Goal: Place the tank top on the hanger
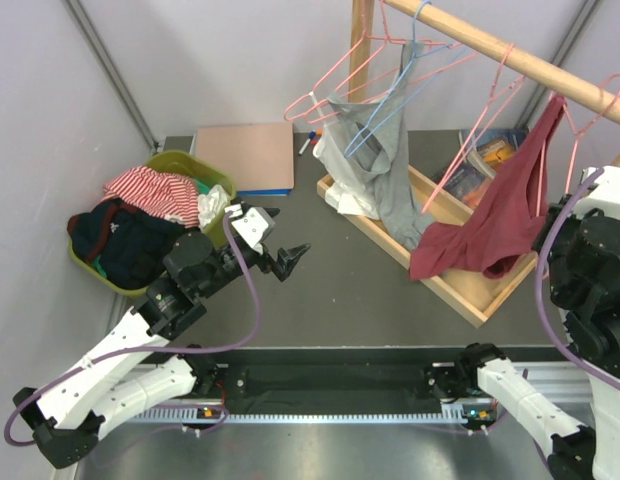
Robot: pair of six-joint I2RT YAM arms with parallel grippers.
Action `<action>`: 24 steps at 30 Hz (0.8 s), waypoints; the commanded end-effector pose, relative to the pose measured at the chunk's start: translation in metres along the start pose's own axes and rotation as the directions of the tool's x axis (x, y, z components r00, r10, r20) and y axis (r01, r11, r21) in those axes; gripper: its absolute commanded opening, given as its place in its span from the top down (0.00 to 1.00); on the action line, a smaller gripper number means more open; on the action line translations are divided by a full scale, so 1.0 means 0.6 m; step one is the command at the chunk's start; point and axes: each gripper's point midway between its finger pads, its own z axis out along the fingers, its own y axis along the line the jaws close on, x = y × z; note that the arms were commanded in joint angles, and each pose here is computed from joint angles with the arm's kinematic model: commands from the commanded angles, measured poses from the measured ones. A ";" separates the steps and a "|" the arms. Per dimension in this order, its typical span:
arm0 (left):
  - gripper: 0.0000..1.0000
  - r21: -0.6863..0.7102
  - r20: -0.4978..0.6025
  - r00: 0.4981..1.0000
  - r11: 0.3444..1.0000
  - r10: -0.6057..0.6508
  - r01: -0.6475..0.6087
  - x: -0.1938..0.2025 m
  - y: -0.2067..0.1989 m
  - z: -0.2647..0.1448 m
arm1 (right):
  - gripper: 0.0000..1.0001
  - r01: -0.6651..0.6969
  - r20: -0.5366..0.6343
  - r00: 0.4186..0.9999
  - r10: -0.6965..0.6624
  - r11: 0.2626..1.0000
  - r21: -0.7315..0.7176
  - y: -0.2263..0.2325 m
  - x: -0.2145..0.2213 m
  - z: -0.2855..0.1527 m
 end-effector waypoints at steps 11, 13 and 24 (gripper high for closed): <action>0.01 0.002 0.067 0.998 1.000 -0.012 0.012 -0.027 0.000 -0.001 | 1.00 -0.074 -0.002 0.997 0.073 0.997 -0.031 0.010 0.034 -0.003; 0.01 0.001 0.065 0.998 1.000 -0.012 0.012 -0.026 0.000 0.000 | 0.99 -0.076 0.001 0.997 0.077 0.996 -0.052 0.014 0.032 -0.006; 0.01 -0.019 0.063 0.998 1.000 -0.012 0.014 -0.025 0.006 -0.001 | 0.30 -0.079 0.072 0.993 0.094 0.980 -0.184 0.020 0.004 -0.050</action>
